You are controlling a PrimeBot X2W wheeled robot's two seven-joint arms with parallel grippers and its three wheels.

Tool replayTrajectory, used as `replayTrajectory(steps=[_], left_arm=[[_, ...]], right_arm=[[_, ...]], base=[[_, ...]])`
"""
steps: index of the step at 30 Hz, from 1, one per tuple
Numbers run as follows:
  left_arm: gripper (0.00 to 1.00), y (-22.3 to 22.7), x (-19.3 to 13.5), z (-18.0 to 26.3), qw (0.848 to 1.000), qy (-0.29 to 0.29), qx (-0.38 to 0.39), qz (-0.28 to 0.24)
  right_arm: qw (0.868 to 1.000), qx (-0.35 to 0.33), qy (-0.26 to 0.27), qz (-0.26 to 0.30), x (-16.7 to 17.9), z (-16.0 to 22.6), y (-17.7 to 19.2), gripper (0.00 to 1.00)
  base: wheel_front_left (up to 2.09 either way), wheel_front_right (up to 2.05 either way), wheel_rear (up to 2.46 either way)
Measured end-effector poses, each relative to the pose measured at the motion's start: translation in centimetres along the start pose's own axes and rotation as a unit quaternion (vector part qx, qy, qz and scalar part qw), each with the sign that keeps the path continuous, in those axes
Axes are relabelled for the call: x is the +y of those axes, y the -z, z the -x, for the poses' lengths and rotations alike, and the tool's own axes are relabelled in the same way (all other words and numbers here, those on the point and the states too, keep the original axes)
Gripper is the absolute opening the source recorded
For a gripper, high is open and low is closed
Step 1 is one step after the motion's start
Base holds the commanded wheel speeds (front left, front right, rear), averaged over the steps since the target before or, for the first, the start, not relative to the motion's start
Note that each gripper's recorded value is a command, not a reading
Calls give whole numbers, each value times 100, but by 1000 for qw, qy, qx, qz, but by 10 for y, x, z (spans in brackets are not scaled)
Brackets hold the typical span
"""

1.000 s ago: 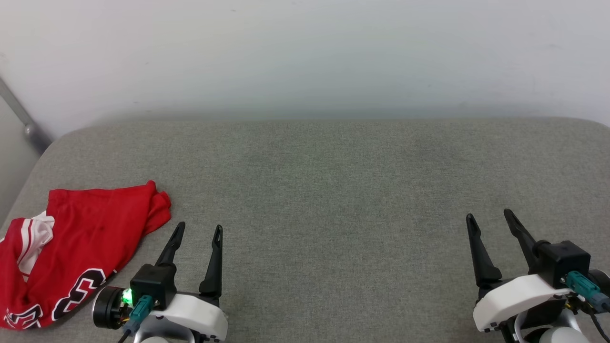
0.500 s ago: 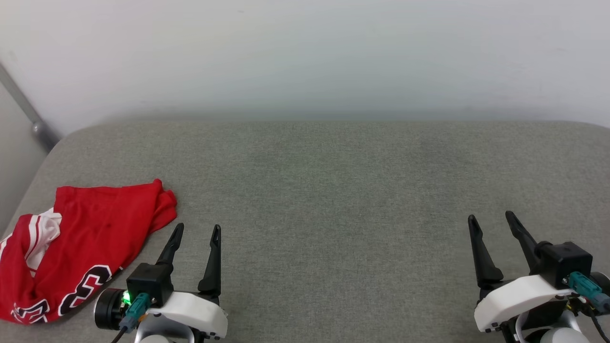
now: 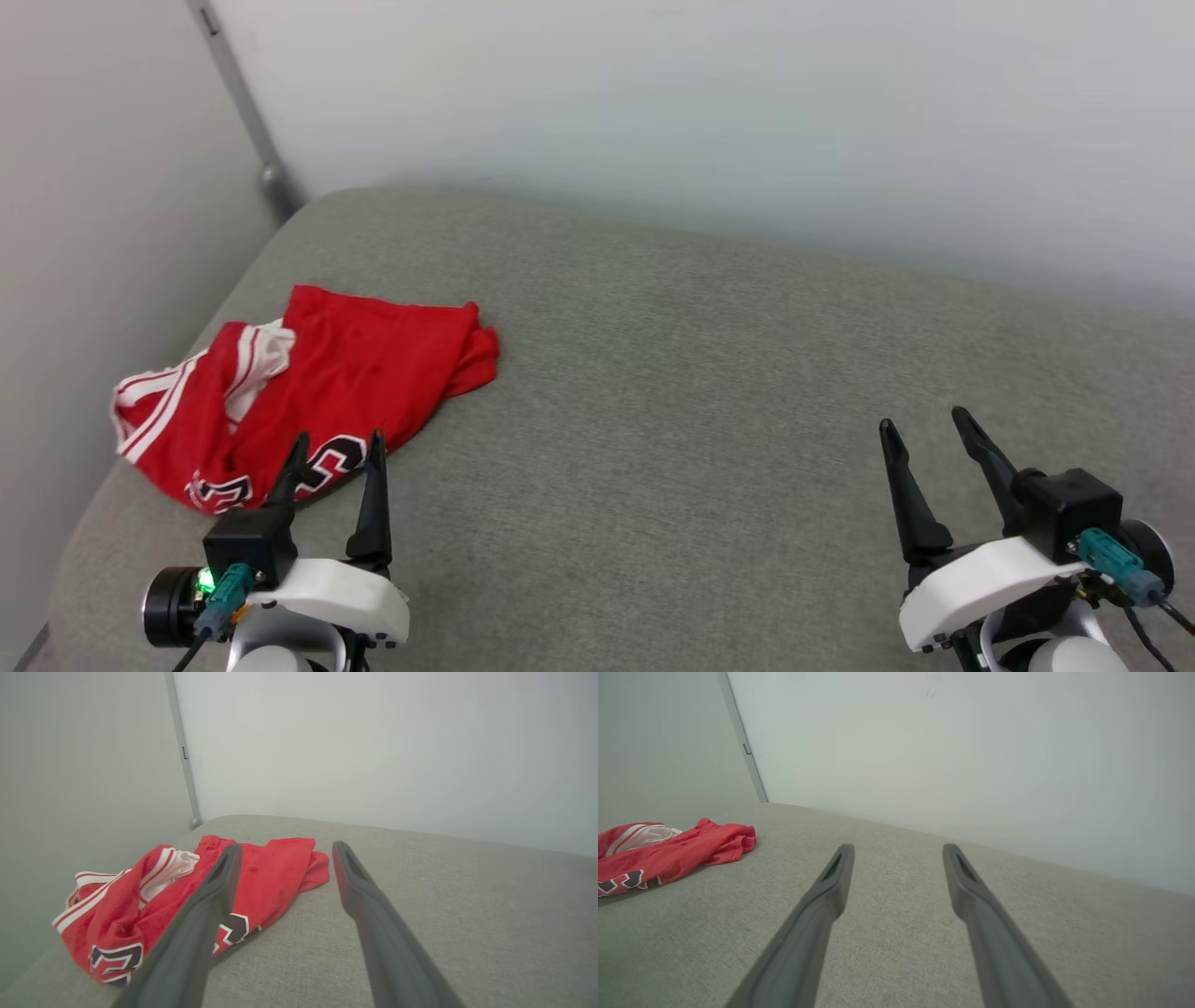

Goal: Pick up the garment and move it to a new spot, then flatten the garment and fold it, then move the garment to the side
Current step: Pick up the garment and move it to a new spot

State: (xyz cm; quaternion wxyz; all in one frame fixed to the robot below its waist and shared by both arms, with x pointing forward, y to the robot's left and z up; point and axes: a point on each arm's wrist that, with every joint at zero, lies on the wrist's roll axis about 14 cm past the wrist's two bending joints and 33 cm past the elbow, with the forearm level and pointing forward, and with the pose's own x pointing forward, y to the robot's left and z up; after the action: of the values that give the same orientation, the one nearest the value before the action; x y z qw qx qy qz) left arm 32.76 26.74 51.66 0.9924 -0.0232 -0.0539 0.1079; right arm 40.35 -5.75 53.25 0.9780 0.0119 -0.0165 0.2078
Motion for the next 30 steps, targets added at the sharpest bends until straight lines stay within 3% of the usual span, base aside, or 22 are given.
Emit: replayTrajectory(steps=[9, 15, 25, 30], left_arm=[[100, -4, 69, 43, 994, -108, -2, 5], [100, -5, 94, 67, 988, -155, -1, 3], [100, -6, 102, 72, 986, -168, -1, 1], [100, -18, 103, 54, 987, -159, -8, -3]], right_arm=[[993, -5, -114, -7, 76, -29, -1, 100], [987, -4, -158, -9, 107, -37, -1, 100], [985, 4, -173, -12, 117, -37, 3, 100], [985, 11, -171, -15, 114, -38, 5, 100]], base=[[0, 0, 0], [0, 0, 0], [0, 0, 0], [0, 0, 0]])
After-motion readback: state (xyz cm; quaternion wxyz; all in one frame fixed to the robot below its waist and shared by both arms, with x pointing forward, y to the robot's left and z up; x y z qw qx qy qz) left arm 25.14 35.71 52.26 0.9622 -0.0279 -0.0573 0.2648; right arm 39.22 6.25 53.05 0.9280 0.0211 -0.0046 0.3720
